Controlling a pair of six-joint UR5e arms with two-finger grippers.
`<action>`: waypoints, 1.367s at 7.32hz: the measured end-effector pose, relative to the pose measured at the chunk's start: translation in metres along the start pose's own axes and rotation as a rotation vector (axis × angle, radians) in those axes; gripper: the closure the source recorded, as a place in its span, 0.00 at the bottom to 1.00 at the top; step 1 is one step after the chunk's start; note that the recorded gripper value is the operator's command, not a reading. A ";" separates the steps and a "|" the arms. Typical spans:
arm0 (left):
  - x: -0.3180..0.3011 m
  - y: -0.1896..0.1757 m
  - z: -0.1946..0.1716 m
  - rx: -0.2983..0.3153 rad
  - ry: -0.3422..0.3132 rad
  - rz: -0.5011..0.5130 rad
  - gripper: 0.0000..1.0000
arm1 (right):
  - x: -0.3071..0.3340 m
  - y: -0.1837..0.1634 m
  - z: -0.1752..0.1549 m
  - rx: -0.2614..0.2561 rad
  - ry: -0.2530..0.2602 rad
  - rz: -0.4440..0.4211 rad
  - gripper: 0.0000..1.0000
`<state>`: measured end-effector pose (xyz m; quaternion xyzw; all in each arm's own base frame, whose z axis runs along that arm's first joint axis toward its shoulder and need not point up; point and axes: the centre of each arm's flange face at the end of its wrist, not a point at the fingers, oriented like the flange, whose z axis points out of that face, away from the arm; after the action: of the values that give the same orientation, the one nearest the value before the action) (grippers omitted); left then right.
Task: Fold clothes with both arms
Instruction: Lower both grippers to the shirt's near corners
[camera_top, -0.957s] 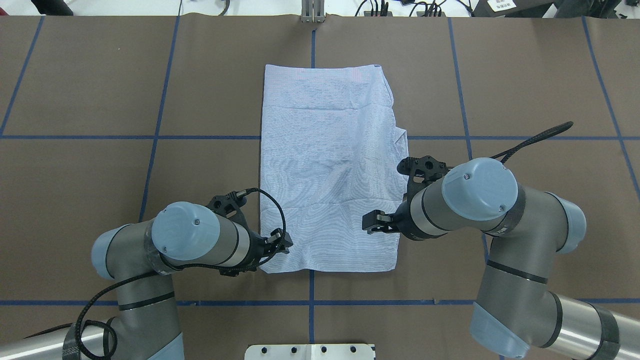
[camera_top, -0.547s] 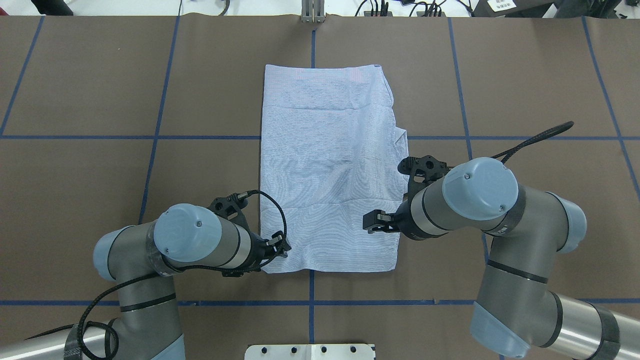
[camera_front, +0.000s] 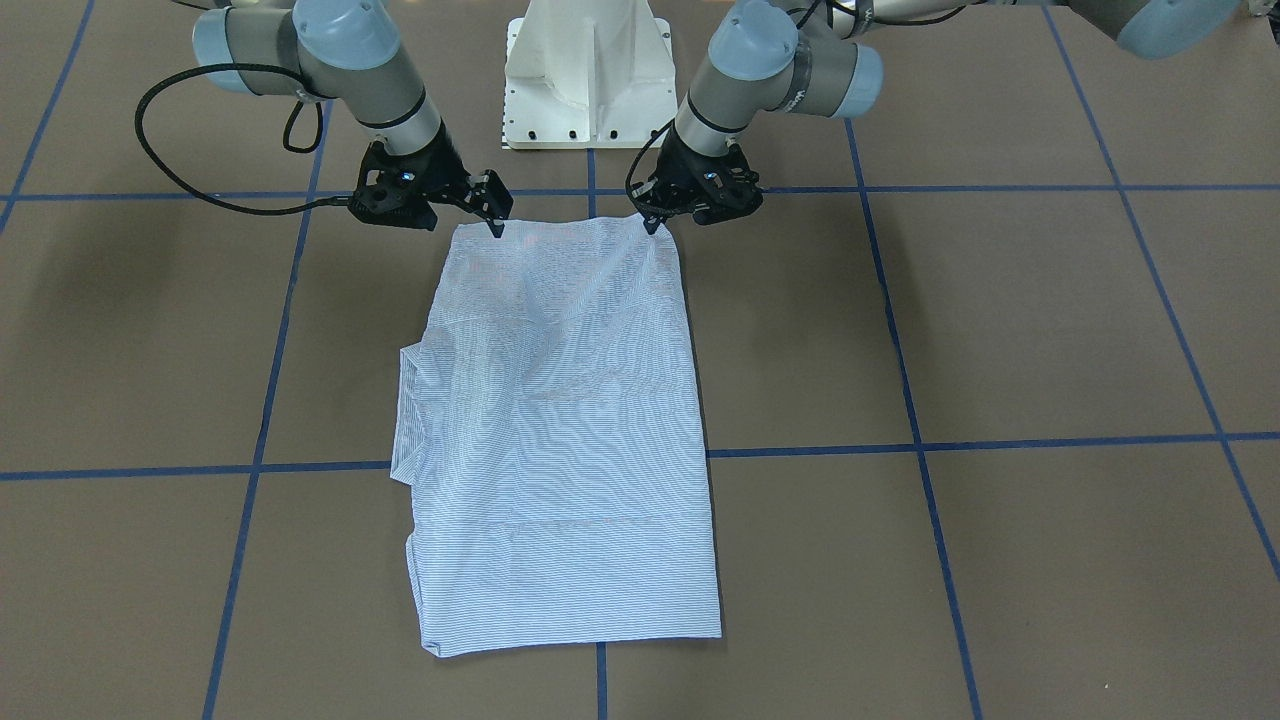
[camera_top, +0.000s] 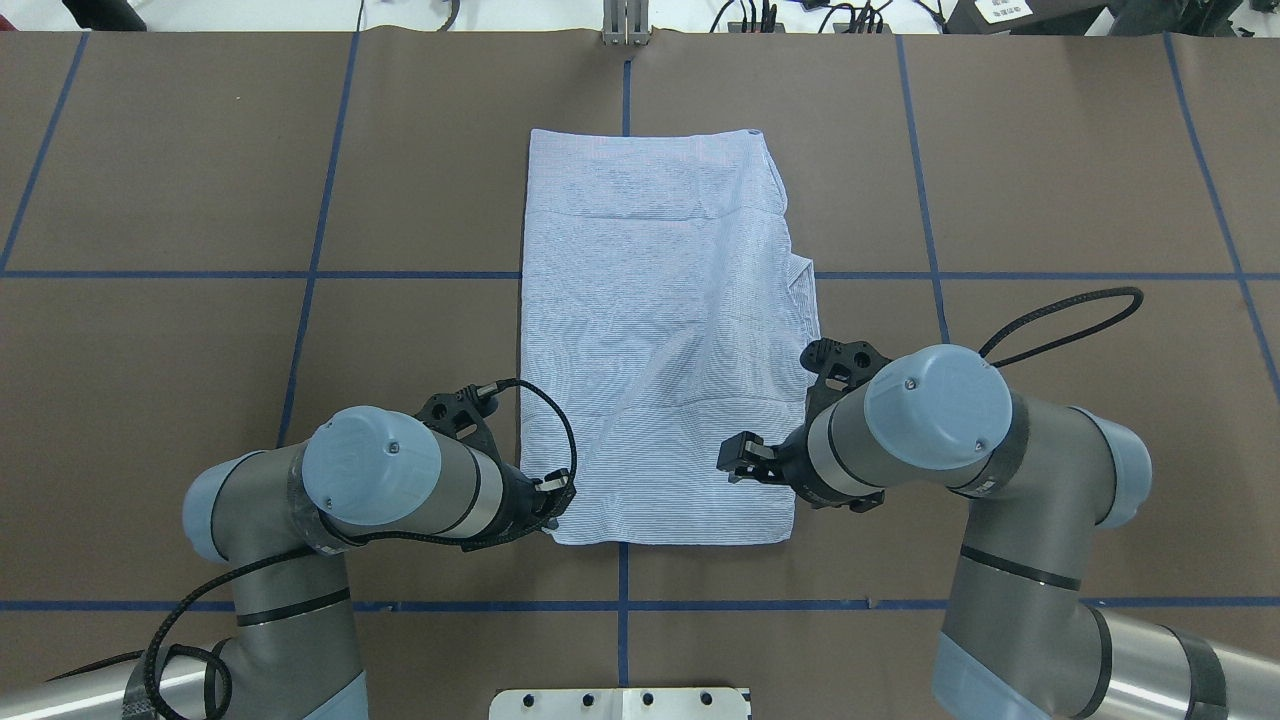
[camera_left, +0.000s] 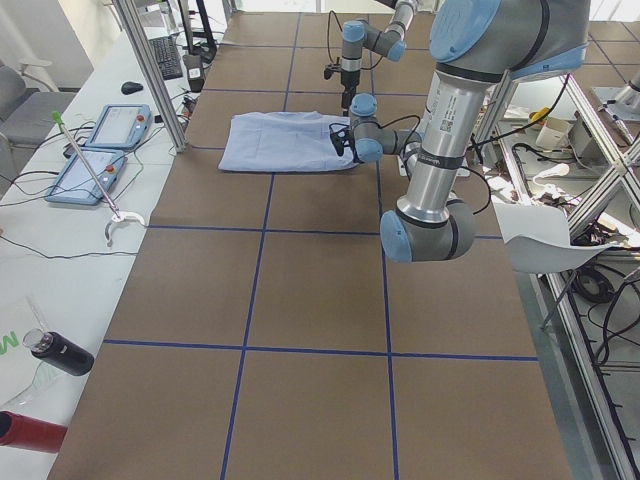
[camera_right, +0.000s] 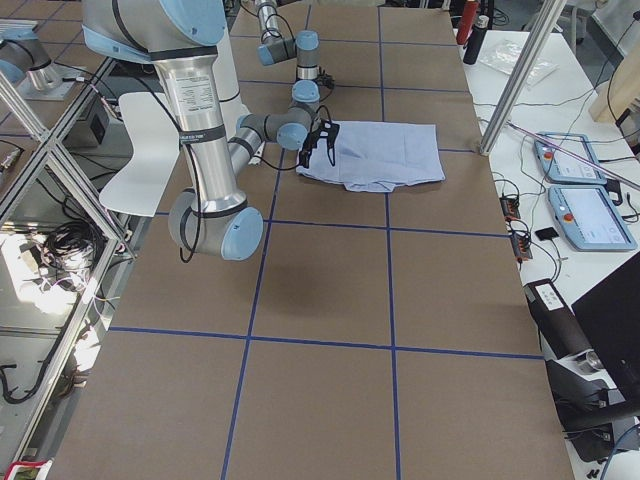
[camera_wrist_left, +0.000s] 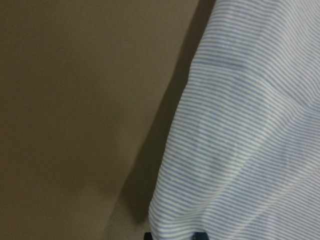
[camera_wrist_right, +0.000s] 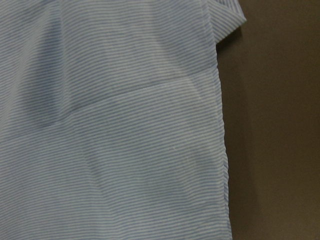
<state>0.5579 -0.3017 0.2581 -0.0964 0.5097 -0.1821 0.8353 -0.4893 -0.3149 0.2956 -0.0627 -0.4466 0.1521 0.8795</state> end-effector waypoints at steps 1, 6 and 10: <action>0.001 0.000 -0.004 0.000 0.005 0.001 1.00 | -0.001 0.012 0.011 0.021 0.006 0.075 0.00; 0.003 -0.002 -0.008 0.002 0.012 0.000 1.00 | -0.004 0.032 0.043 0.072 0.034 0.218 0.01; 0.004 -0.001 -0.010 0.003 0.017 0.000 1.00 | 0.000 0.033 0.047 0.072 0.047 0.221 0.13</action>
<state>0.5500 -0.3044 0.2504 -0.0936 0.5166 -0.1835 0.8310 -0.5340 -0.2848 0.3157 -0.0837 -0.4103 0.2625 0.8694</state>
